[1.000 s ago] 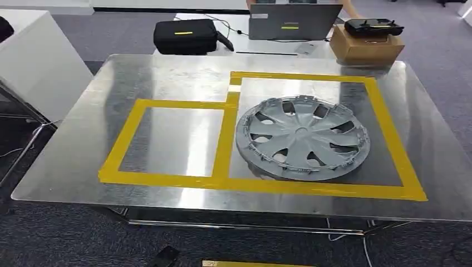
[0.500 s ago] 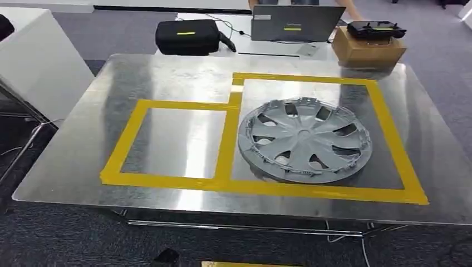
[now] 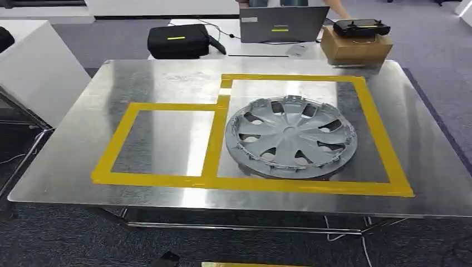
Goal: Take the parts from the cabinet and place them on the table.
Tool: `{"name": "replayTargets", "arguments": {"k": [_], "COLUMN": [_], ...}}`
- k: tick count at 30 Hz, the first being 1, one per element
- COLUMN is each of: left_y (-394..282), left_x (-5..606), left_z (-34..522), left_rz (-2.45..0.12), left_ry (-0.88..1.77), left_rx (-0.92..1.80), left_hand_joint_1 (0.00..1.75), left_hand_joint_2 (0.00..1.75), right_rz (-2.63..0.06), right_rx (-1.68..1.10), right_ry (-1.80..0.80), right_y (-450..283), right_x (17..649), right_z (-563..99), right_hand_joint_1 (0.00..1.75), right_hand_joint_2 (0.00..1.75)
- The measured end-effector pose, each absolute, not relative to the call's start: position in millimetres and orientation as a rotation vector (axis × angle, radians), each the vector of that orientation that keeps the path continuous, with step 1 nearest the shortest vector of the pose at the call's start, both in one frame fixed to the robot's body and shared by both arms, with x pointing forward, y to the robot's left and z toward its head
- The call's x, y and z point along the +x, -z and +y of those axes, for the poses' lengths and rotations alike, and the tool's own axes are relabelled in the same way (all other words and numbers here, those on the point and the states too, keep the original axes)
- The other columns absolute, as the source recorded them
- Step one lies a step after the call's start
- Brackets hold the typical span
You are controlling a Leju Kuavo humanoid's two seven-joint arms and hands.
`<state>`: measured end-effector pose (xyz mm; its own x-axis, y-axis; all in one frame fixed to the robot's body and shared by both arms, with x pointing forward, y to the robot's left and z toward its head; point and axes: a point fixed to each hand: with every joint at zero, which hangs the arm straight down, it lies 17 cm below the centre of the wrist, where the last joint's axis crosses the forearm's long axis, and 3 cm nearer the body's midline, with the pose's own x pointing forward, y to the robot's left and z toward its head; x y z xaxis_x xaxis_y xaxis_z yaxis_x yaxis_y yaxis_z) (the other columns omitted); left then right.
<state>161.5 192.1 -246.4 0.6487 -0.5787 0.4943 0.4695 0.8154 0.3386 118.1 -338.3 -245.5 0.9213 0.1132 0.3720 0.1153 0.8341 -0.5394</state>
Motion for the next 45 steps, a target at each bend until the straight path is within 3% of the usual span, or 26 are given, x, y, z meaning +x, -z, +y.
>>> {"name": "replayTargets", "arguments": {"k": [45], "left_y": [243.5], "left_x": [167.1], "left_z": [188.4], "left_rz": [-0.648], "left_ry": [0.613], "left_rx": [0.186], "left_hand_joint_1": [0.0], "left_hand_joint_2": [0.0], "right_rz": [-0.396], "right_rx": [-0.576], "right_ry": [0.003], "right_y": [248.5], "right_x": [116.1], "right_z": [-340.0], "right_hand_joint_1": [0.0], "right_hand_joint_2": [0.0]}}
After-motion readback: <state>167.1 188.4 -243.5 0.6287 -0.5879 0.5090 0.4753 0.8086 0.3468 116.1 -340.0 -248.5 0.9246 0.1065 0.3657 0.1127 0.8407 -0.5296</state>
